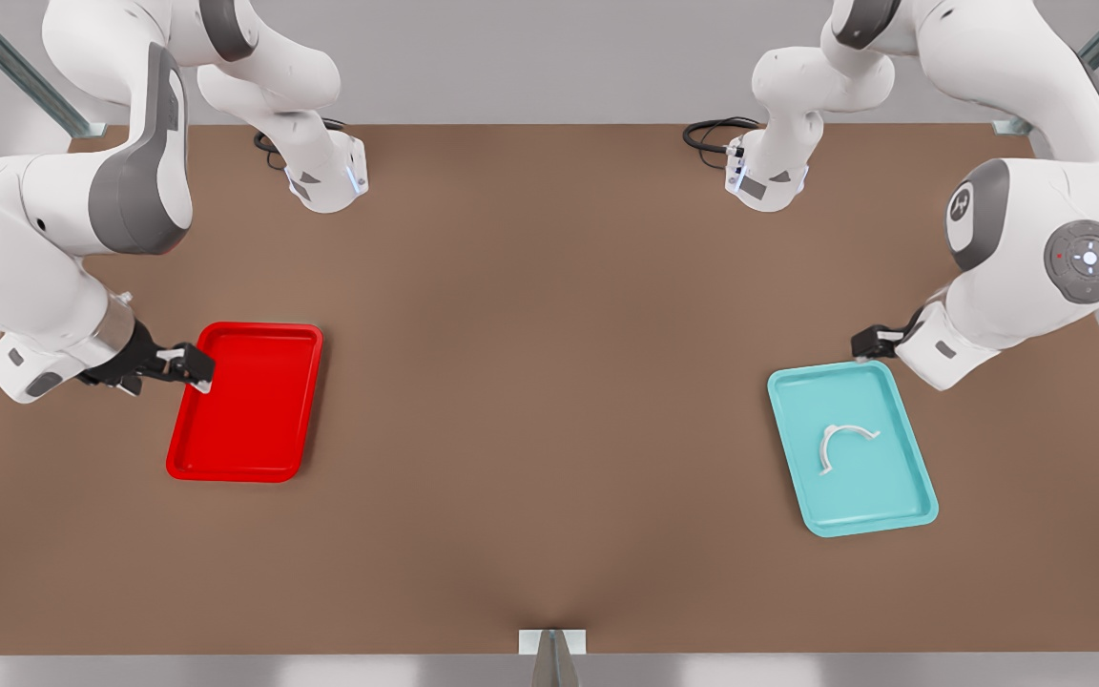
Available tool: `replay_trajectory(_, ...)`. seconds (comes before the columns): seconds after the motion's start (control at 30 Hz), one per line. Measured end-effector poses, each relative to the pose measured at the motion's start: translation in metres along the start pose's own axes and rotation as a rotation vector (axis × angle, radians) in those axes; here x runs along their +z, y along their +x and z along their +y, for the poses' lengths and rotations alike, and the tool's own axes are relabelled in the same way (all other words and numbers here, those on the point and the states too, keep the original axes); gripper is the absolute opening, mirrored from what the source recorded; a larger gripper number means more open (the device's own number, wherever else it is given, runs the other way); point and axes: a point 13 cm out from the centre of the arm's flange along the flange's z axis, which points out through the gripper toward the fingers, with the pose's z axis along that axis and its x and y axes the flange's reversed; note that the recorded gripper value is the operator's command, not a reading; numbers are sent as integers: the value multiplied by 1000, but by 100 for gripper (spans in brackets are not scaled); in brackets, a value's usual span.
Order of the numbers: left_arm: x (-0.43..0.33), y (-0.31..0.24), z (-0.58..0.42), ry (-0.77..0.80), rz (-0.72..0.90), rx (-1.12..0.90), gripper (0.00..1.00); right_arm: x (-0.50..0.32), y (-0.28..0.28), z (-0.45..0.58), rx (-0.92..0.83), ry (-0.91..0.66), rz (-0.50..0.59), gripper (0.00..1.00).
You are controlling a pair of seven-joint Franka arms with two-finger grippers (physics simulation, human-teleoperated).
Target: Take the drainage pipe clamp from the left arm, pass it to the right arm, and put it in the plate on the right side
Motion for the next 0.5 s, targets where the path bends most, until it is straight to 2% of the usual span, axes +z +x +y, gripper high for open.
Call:
replay_trajectory(0.07,14,-6,8,-14,10,-10,100,-1,-2,0,3,0,-10,100)
replay_trajectory(0.23,144,-7,87,-42,79,-280,100,-2,-6,-1,10,-2,-24,100)
replay_trajectory(0.37,246,0,101,-25,37,-507,100,-3,-7,0,14,-2,-30,100)
replay_trajectory(0.5,302,-8,127,-10,-64,-764,100,-3,-8,0,17,-4,-32,100)
